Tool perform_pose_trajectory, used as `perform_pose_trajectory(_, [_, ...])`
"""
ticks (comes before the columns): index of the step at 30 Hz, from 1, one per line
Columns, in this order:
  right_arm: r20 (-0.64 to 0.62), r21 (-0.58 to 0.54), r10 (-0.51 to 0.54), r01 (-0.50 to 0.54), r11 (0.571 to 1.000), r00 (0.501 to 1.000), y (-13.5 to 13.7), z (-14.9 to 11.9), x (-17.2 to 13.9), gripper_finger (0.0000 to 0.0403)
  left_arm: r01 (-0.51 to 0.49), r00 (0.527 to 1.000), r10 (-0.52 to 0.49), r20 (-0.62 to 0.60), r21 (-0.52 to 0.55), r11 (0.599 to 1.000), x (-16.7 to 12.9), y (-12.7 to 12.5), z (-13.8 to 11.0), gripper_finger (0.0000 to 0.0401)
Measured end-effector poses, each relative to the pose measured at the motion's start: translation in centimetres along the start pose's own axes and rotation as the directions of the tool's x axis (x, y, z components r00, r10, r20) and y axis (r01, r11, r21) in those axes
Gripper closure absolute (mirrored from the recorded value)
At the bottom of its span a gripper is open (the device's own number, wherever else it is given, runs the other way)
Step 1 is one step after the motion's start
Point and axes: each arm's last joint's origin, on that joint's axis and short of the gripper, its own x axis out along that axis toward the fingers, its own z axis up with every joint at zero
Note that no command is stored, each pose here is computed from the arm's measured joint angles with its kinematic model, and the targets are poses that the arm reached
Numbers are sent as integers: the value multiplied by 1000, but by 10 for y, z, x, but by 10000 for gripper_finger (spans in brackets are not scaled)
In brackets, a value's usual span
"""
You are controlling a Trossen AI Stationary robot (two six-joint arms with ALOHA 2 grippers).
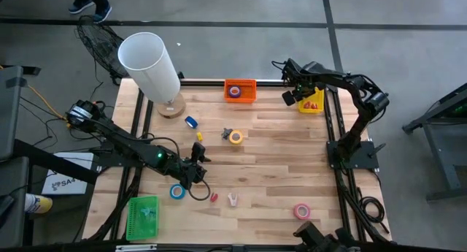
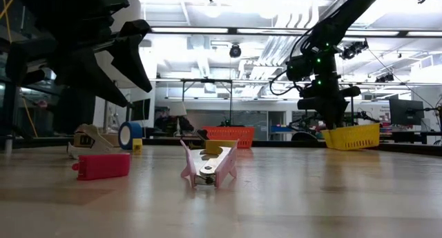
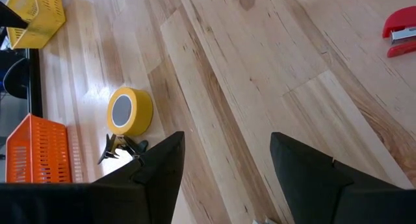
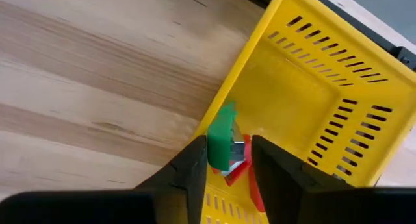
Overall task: Pick and place Stapler, Stapler remover, tape
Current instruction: Put the mini green stapler into the yellow bin, then put the pink tape into the orange bin
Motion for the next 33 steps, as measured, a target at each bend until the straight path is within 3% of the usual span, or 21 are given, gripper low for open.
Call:
perform_pose_trajectory(10, [79, 46, -78, 75, 996, 994, -9, -3, -18, 285, -1, 1000, 1, 1, 0, 1000, 0, 0, 0, 178])
perform_pose_trajectory(15, [164, 81, -58, 45, 996, 985, -19, -11, -43, 285, -1, 1000, 1, 0, 0, 1000, 0, 0, 0, 178])
perform_pose_trajectory(22, [245, 39, 114, -127, 991, 963, -22, -34, -82, 284, -1, 1000, 1, 0, 0, 1000, 0, 0, 0, 178])
perform_pose_trajectory(33, [209, -205, 373, -332, 921, 904, 2, -95, -133, 284, -1, 1000, 1, 1, 0, 1000, 0, 0, 0, 178])
